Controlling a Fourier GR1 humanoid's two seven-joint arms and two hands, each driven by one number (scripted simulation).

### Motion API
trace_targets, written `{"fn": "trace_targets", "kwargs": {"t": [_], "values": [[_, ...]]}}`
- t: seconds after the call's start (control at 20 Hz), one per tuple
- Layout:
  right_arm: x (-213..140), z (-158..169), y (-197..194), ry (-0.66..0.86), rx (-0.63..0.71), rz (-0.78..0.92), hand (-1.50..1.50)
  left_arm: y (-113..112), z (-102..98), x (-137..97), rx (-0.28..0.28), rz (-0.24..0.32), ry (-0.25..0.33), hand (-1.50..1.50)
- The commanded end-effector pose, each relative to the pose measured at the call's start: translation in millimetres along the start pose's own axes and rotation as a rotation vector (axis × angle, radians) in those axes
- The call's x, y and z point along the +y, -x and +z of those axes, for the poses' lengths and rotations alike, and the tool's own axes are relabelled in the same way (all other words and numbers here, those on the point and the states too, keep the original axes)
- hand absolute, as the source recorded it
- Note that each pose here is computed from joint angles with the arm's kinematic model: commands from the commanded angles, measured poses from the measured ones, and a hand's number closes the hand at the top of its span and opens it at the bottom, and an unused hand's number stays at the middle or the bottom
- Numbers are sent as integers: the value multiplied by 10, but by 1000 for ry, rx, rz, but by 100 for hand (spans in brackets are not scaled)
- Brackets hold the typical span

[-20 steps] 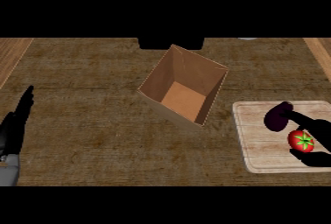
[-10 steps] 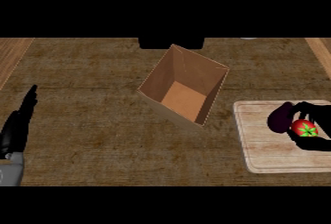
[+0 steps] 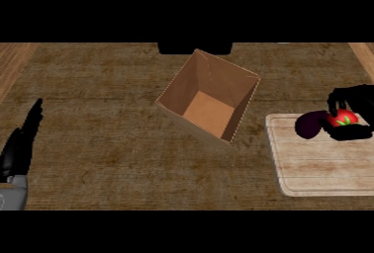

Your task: Pick the tomato from the cutting board and place it in the cardboard box

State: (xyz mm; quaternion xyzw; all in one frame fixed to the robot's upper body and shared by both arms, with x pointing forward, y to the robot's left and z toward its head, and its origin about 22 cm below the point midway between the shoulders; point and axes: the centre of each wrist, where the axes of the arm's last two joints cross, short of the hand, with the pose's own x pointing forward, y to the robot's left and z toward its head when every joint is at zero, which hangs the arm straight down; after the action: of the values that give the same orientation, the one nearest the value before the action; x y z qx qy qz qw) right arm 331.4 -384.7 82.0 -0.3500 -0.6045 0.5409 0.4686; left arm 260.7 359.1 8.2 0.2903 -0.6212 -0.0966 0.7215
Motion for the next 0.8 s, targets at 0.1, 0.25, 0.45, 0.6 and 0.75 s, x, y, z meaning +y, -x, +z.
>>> {"fn": "trace_targets", "kwargs": {"t": [0.1,0.25,0.45,0.6,0.75], "values": [[-591,-123,-249,241,-170,-33,150,118,20,99,27,0,7,0],[-640,-118,-295,296,-274,-54,150,-87,-92,74,16,3,-12,0],[-704,-385,-787,272,-313,-101,150,-205,-12,108,-13,-8,3,0],[-795,-365,-965,218,-349,-175,150,-39,56,177,6,4,-3,0],[-876,-470,-1325,212,-375,-284,150,-6,77,-94,18,-5,-17,0]]}}
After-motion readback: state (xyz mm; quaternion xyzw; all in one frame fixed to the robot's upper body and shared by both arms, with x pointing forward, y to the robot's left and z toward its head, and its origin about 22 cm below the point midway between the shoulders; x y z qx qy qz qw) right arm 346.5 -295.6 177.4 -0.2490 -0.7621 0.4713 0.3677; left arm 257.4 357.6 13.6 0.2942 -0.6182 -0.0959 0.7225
